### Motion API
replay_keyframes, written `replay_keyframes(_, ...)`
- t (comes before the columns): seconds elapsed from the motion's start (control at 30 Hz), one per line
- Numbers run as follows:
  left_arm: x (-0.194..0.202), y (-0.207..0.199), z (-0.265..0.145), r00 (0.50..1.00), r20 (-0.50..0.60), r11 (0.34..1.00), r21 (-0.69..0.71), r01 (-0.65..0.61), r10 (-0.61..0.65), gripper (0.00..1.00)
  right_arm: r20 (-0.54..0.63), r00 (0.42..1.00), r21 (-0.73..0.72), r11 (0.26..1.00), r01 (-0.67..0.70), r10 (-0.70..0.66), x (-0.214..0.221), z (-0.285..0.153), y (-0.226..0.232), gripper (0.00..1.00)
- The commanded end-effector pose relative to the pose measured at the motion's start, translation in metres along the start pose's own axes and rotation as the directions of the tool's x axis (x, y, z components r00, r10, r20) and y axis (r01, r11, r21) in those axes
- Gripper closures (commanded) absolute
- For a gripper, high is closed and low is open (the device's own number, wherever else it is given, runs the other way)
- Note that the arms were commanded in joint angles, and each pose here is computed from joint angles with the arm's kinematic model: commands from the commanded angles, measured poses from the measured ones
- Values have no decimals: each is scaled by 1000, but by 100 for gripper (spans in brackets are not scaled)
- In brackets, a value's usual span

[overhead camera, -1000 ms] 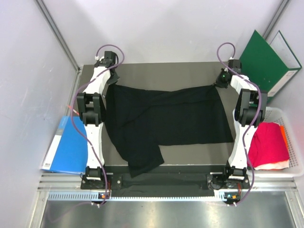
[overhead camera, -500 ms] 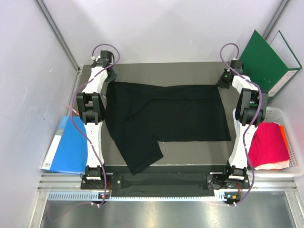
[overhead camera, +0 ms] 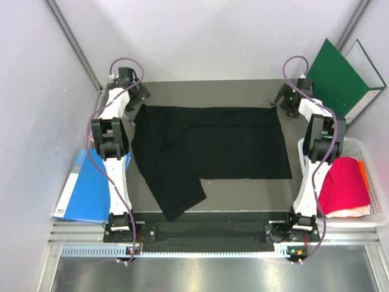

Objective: Fold and stack the t-shirts
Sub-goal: Fold the flattened tshirt in 1/3 of the way, then grap the side of the flattened tshirt closest away from the robot with both arms

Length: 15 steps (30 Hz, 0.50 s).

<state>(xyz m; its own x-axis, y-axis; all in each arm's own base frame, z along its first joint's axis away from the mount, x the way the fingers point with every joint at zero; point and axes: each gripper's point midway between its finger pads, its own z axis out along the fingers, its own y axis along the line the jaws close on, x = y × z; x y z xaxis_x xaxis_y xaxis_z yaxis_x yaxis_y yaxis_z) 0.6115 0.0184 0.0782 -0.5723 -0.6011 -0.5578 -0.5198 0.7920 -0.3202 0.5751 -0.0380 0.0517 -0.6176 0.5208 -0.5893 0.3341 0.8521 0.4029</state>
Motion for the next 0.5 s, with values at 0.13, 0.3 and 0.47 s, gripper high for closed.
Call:
replay_keyframes(0.13,-34,-33,-98,993,117,985,166,-42,22,2,134,990,-31,998,53,-48,-32,-76,16,0)
replay_keyframes(0.3,14,-24,-117,998,-2,977,204,-58,60,2,57,996,-34,997,65,-63,3,-91,14,0)
replay_keyframes(0.47,90,-12,-124,977,-140,964,234,-125,161,4,-45,994,-49,994,98,-101,49,-100,18,0)
